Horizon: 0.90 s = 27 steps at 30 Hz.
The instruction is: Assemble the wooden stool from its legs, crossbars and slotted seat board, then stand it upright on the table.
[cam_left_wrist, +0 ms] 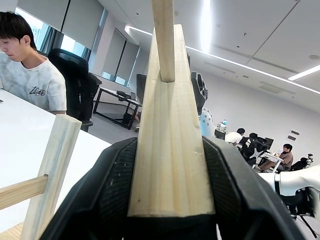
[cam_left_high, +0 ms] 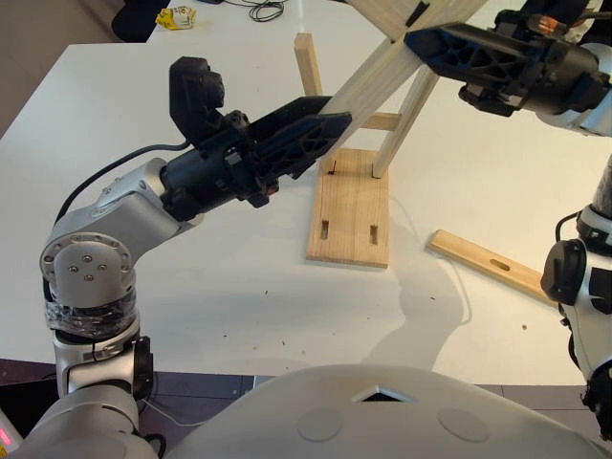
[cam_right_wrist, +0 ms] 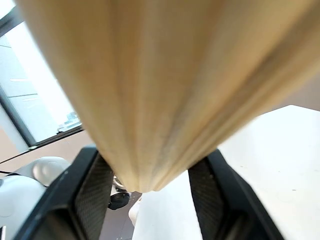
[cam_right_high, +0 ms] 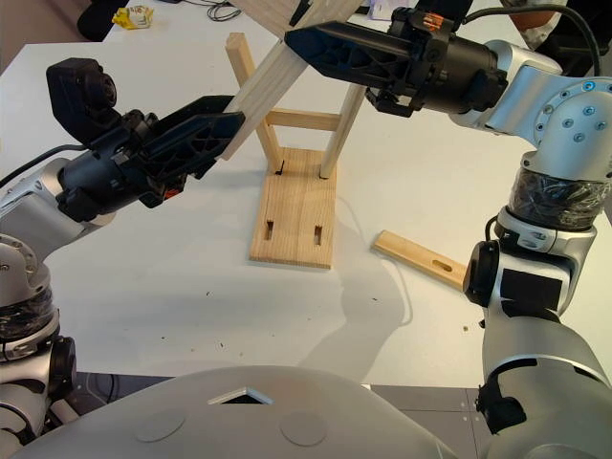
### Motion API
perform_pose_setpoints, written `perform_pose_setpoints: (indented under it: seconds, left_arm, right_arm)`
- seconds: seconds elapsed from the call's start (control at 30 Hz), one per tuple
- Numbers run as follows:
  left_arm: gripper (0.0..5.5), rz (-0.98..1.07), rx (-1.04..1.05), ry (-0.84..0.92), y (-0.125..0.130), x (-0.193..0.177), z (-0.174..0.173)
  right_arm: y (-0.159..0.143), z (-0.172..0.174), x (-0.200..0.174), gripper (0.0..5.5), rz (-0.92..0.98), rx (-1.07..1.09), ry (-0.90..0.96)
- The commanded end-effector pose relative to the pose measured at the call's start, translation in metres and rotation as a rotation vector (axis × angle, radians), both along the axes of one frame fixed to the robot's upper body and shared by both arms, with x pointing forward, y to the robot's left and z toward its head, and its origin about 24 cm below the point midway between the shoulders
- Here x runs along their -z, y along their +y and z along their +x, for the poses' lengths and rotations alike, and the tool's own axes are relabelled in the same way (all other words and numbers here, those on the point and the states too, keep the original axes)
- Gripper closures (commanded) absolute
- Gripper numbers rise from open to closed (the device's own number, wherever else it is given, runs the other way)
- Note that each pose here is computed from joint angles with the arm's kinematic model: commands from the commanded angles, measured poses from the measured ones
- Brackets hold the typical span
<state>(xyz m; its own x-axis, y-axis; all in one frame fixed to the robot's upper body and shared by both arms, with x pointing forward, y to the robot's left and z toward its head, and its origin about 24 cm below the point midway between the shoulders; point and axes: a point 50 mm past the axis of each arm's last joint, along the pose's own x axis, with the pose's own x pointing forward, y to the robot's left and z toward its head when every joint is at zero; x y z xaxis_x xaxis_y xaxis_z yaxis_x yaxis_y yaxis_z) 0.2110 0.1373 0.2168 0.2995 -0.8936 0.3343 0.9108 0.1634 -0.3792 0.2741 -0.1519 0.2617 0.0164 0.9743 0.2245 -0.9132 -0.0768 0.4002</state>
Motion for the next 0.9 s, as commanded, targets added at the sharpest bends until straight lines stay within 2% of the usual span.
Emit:
perform_pose_setpoints:
  seconds: [0.03,0.57,0.7,0.73,0.9]
  left_arm:
    - [3.45,0.010,0.013,0.003,-0.001,0.001,-0.002]
    - [3.45,0.030,0.011,0.022,0.002,0.006,-0.001]
    - [3.45,0.087,-0.010,0.026,0.001,0.011,0.000]
    - [3.09,0.101,-0.004,0.043,0.000,0.013,0.001]
    - [2.38,0.153,-0.040,0.067,0.001,0.019,0.007]
  right_arm:
    - [0.000,-0.001,-0.005,3.37,-0.020,0.002,-0.016]
    - [0.002,-0.002,-0.005,3.38,-0.070,-0.030,-0.029]
    - [0.002,-0.002,-0.004,3.38,-0.078,-0.026,-0.033]
    - [0.001,-0.001,-0.004,3.38,-0.078,-0.025,-0.034]
    - [-0.001,-0.001,-0.003,3.45,-0.077,-0.009,-0.043]
